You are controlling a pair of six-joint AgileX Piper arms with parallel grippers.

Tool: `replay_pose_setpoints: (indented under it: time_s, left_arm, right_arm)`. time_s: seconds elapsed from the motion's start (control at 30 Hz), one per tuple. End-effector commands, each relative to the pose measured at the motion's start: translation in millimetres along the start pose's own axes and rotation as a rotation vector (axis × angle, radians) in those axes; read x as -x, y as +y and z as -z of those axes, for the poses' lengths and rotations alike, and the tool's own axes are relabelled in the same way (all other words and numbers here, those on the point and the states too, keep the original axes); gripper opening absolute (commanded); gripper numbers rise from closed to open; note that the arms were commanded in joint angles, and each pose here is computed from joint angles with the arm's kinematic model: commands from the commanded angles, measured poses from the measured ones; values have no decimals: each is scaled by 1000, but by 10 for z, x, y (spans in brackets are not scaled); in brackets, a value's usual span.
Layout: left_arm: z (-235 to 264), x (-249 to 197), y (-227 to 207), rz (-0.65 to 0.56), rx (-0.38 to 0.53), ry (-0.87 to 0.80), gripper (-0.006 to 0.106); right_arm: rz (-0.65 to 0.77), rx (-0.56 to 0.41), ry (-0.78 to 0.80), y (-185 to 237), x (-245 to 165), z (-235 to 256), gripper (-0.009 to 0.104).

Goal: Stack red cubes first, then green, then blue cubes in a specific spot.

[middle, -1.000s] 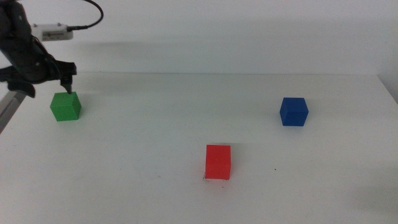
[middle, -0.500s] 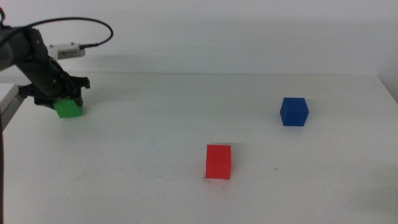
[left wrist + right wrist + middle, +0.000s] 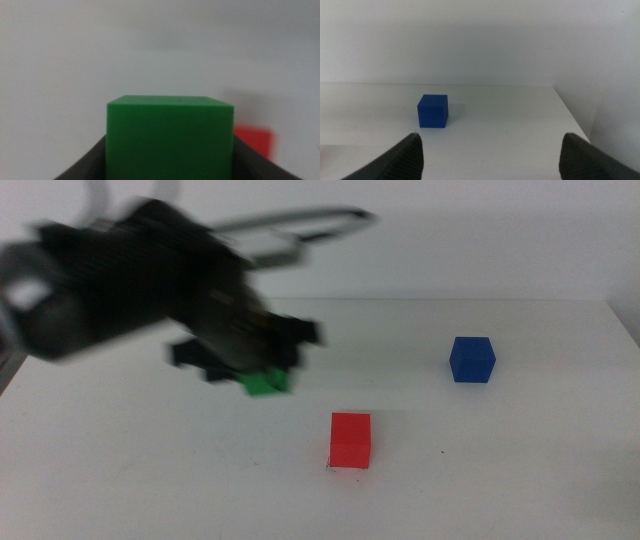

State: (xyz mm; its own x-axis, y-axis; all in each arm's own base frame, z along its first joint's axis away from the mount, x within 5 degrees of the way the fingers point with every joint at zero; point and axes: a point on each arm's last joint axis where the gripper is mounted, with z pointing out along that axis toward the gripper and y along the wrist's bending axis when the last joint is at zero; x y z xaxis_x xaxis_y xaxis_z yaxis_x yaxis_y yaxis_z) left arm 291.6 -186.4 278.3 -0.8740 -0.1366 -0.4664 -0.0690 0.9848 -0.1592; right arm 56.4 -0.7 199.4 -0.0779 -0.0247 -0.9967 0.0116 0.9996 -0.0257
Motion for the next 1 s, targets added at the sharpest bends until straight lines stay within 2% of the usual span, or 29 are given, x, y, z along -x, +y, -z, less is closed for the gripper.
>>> replay_pose_setpoints:
  time_s: [0.0,0.13,0.3,0.7,0.97]
  left_arm:
    - [18,-188,-303,-30,30,5,2]
    - [-119,-279,-645,-80,45,51,2]
    - [-267,-287,-838,-89,14,82,2]
    - [-427,-299,-927,-79,-32,81,2]
    - [-575,-346,-930,-103,-7,109,5]
  right_arm:
    - [16,-6,-7,-4,-5,1,93]
    - [16,-6,-7,-4,-5,1,93]
    - [16,-6,-7,-4,-5,1,93]
    - [16,-6,-7,-4,-5,1,93]
    - [16,-6,-7,-4,-5,1,93]
